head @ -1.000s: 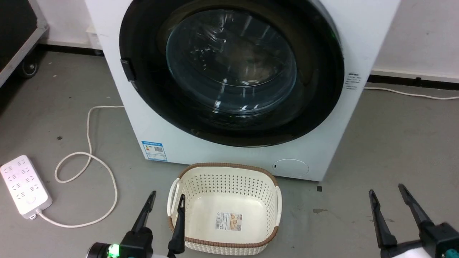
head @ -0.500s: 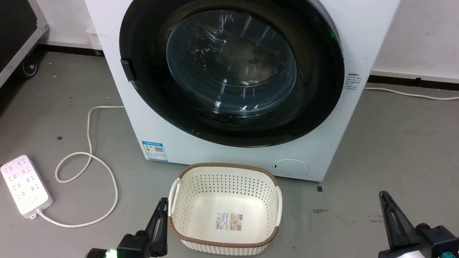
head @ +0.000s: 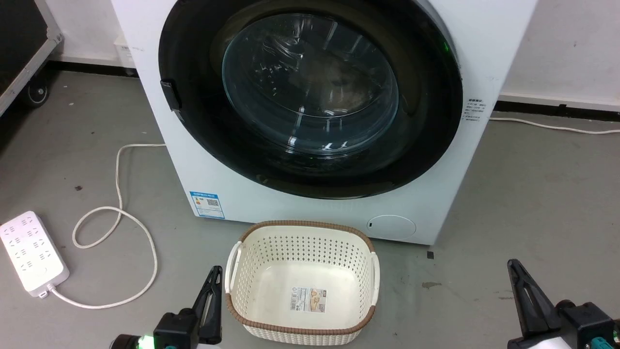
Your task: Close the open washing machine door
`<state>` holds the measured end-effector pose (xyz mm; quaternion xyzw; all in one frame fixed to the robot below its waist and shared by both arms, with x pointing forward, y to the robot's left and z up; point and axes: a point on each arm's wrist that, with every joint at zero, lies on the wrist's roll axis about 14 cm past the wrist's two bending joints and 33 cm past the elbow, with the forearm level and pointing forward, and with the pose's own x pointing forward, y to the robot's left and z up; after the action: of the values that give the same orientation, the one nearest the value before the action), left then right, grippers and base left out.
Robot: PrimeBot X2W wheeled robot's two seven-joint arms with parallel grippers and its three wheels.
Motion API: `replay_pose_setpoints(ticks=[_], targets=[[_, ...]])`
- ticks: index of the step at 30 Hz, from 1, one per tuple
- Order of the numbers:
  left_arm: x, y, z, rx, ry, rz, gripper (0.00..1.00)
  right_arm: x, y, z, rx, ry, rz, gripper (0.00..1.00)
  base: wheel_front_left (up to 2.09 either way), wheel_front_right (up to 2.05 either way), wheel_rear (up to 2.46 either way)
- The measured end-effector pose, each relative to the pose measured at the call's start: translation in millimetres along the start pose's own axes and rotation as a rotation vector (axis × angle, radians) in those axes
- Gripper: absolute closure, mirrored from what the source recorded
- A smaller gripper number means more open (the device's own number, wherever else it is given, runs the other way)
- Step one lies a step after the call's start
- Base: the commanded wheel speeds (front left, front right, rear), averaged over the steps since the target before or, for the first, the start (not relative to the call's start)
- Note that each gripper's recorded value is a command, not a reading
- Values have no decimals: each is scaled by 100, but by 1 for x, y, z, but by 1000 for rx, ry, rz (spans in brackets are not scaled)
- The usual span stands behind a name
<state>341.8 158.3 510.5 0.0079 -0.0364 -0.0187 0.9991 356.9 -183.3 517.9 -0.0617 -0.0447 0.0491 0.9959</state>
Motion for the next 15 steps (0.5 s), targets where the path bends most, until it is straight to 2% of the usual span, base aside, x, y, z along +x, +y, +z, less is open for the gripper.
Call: replay_pose_setpoints(ticks=[15], targets=[[3, 3, -1, 1, 21, 5, 100, 1, 2, -1, 10, 22, 3, 100, 0, 0, 0]])
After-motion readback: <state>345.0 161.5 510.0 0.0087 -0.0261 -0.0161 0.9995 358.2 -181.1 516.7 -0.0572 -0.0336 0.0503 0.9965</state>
